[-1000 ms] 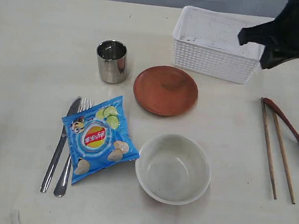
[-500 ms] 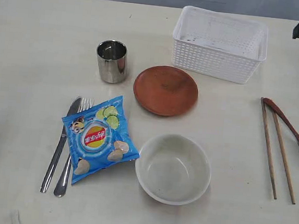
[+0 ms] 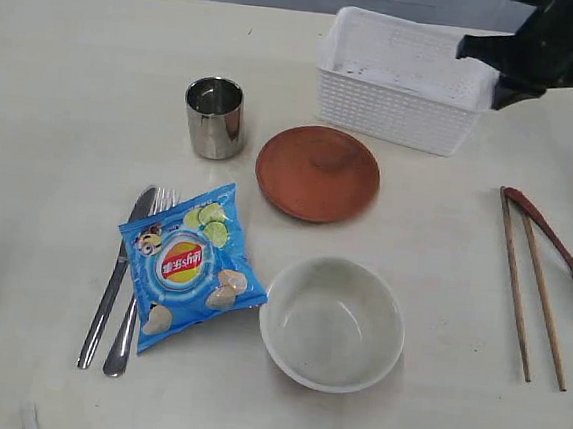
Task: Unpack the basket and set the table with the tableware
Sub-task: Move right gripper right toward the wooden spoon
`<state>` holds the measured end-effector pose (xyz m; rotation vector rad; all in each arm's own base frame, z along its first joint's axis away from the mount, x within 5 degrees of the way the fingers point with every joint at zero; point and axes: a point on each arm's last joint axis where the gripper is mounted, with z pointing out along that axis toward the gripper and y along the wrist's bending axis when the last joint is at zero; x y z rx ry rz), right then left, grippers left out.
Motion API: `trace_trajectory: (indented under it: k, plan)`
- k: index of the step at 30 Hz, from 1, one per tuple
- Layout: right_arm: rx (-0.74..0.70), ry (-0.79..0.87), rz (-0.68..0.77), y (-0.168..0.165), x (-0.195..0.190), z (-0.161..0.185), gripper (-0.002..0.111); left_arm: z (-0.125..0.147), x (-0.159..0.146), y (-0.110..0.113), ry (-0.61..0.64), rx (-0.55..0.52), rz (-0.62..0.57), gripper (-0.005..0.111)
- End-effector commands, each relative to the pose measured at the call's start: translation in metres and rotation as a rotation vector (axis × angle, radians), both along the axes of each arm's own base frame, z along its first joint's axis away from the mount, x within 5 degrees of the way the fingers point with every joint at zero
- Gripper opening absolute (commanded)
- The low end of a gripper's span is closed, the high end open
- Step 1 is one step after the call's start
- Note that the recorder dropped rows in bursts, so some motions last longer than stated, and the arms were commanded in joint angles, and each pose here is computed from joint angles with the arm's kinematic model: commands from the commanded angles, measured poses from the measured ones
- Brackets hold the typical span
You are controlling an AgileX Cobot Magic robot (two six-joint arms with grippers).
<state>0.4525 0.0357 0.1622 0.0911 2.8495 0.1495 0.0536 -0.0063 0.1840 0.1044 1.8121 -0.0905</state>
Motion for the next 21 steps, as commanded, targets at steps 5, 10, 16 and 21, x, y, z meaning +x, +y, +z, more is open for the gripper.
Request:
trace_trajectory:
  k: [5,10,16,21]
  plan:
    - [0.035,-0.100,0.335,0.071,0.003,0.044,-0.001,0.000,0.000,0.000,-0.007,-0.002,-0.007,0.000]
    - [0.041,-0.090,0.302,0.053,-0.009,0.074,-0.001,0.000,0.000,0.000,-0.007,-0.002,-0.007,0.000]
    - [0.036,-0.033,0.248,0.018,-0.042,0.079,0.000,0.000,0.000,0.000,-0.007,-0.002,-0.007,0.000]
    - [0.026,0.019,0.179,-0.022,-0.080,0.074,0.000,0.000,0.000,0.000,-0.007,-0.002,-0.007,0.000]
